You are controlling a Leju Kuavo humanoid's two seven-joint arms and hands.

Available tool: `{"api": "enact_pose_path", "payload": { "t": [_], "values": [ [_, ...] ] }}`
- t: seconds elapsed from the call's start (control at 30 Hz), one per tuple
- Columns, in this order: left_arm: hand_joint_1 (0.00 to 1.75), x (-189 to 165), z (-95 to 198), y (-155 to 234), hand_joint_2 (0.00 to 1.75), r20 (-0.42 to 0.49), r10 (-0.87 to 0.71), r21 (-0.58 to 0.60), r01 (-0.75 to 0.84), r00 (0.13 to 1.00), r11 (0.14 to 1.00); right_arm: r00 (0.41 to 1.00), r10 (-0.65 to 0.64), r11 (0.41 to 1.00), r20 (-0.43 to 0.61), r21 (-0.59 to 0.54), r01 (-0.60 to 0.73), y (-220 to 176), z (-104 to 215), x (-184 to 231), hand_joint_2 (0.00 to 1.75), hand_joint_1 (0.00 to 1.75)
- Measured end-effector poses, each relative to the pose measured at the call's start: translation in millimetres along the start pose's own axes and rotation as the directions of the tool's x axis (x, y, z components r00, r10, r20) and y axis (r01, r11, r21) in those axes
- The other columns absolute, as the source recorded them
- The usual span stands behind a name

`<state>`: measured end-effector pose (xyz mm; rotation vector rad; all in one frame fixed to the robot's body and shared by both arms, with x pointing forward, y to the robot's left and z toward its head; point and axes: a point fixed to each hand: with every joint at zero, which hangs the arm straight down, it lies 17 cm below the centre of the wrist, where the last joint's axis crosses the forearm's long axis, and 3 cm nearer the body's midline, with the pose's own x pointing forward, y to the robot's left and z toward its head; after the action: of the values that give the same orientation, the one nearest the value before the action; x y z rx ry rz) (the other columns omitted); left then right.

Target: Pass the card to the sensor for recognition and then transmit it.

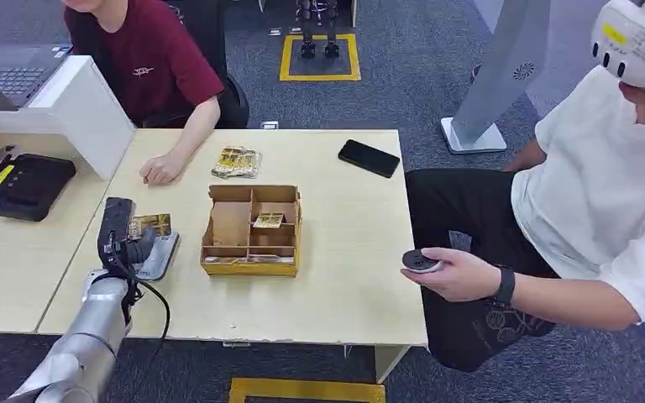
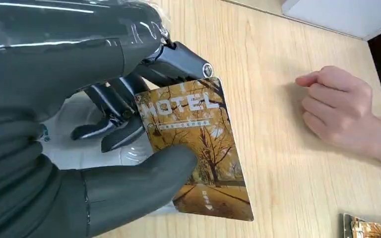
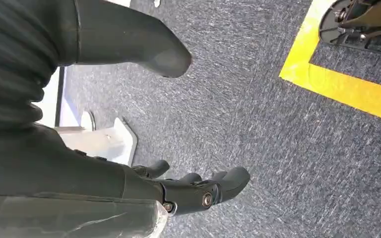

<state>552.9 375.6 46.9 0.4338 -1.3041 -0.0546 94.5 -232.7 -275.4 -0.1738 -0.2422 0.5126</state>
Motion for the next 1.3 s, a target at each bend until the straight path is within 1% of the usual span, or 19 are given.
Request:
{"api": "enact_pose_path", "payload": {
  "t": [0.33,0.6,0.9,1.07,1.3],
  "values": [
    [1.75,-9.5,-0.3,-1.1,1.75,-0.023,-0.084,-0.005,0.084,0.996,0.996,1.0,0.008,1.0,-0.01,0.001,-0.008,0.2,0.1,-1.8,1.75,0.0],
    [1.75,-4.9,-0.5,-3.1,1.75,0.014,-0.116,-0.032,0.117,0.993,0.993,1.0,0.004,1.0,-0.011,0.001,-0.004,0.4,0.1,-2.0,1.75,0.0],
    [1.75,-3.2,-3.3,6.6,1.75,0.022,-0.123,-0.041,0.123,0.992,0.991,1.0,0.0,1.0,-0.014,0.001,0.0,1.1,0.3,-3.8,1.75,0.0],
    [1.75,1.1,-3.2,7.1,1.75,0.051,-0.121,-0.084,0.125,0.991,0.989,1.0,-0.006,1.0,-0.018,0.002,0.006,1.8,0.5,-5.2,1.75,0.0],
    [1.75,7.4,-3.8,10.6,1.75,0.075,-0.143,-0.106,0.151,0.987,0.983,1.0,-0.01,1.0,-0.02,-0.001,0.01,1.5,0.5,-5.8,1.75,0.0]
  ]
}}
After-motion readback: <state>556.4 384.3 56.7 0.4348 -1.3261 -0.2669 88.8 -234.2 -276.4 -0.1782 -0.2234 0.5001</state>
